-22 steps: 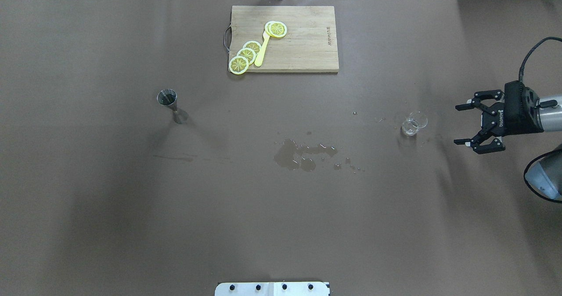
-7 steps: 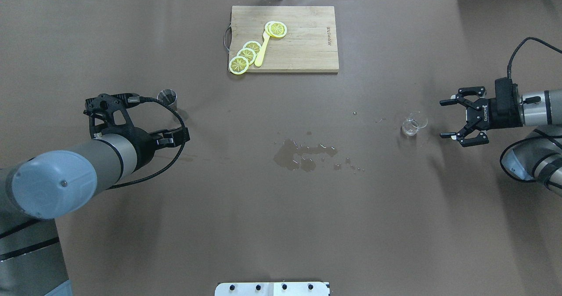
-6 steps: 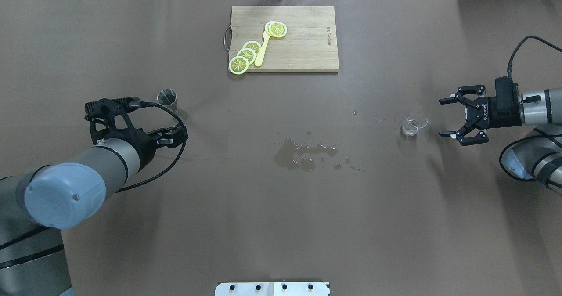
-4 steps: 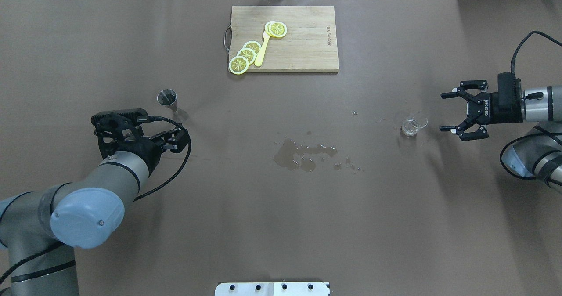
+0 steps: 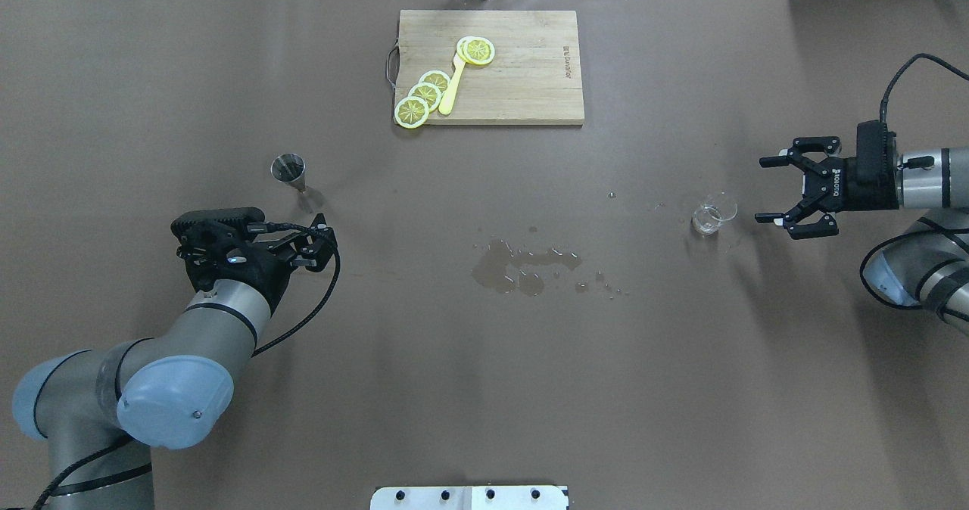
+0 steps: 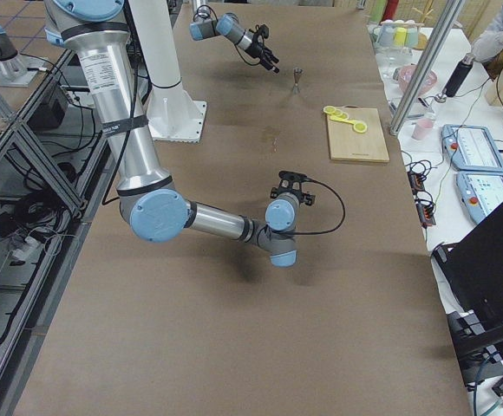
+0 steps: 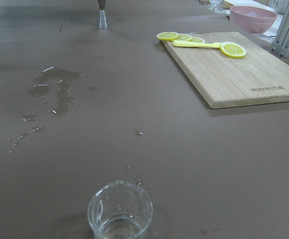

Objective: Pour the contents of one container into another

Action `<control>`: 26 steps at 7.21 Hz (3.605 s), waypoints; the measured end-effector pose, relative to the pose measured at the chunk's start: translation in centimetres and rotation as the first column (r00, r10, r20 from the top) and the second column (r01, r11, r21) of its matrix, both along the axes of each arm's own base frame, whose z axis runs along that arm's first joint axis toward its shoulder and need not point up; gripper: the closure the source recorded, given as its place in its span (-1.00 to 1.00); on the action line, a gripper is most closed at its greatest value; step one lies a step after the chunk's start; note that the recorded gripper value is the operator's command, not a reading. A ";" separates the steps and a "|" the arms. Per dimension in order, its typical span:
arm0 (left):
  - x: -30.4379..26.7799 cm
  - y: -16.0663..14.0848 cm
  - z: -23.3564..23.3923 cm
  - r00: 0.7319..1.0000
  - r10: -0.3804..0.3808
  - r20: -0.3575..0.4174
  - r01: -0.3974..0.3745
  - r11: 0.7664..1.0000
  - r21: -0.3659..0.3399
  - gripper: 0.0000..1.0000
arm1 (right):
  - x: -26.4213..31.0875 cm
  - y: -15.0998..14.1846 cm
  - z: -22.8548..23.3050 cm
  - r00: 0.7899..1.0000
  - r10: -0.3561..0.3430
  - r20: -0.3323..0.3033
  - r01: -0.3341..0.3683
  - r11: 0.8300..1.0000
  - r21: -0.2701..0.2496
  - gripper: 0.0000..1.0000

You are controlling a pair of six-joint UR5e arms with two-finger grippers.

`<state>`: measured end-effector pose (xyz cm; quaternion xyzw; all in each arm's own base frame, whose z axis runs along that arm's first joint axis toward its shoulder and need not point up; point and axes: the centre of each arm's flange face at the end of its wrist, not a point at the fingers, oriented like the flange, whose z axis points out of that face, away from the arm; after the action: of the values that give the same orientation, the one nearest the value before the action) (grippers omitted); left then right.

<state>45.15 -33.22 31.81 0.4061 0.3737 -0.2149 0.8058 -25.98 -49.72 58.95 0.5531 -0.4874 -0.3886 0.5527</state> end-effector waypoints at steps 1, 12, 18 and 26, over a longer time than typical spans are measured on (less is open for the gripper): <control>0.5 -0.2 0.8 1.000 -0.006 0.009 0.006 1.000 0.002 -0.94 | -1.1 0.3 -0.3 1.000 -0.009 0.007 0.009 1.000 -0.004 -0.93; 7.1 -7.1 6.3 0.984 -0.171 0.052 0.168 0.984 0.058 -0.94 | -6.0 2.2 0.5 1.000 -0.012 0.000 0.011 0.999 -0.033 -0.88; 8.1 -8.0 7.8 0.962 -0.252 0.106 0.241 0.965 0.107 -0.90 | -6.5 1.7 -0.1 1.000 -0.013 -0.019 0.012 0.998 -0.055 -0.88; 8.6 -8.2 8.1 0.957 -0.264 0.116 0.252 0.961 0.114 -0.19 | -6.5 0.8 -0.3 0.999 -0.008 -0.051 0.004 0.997 -0.079 -0.80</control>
<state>53.76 -41.42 39.90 0.5036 0.2741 -0.2726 0.7726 -32.51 -48.92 58.69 0.5192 -0.4899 -0.3847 0.5851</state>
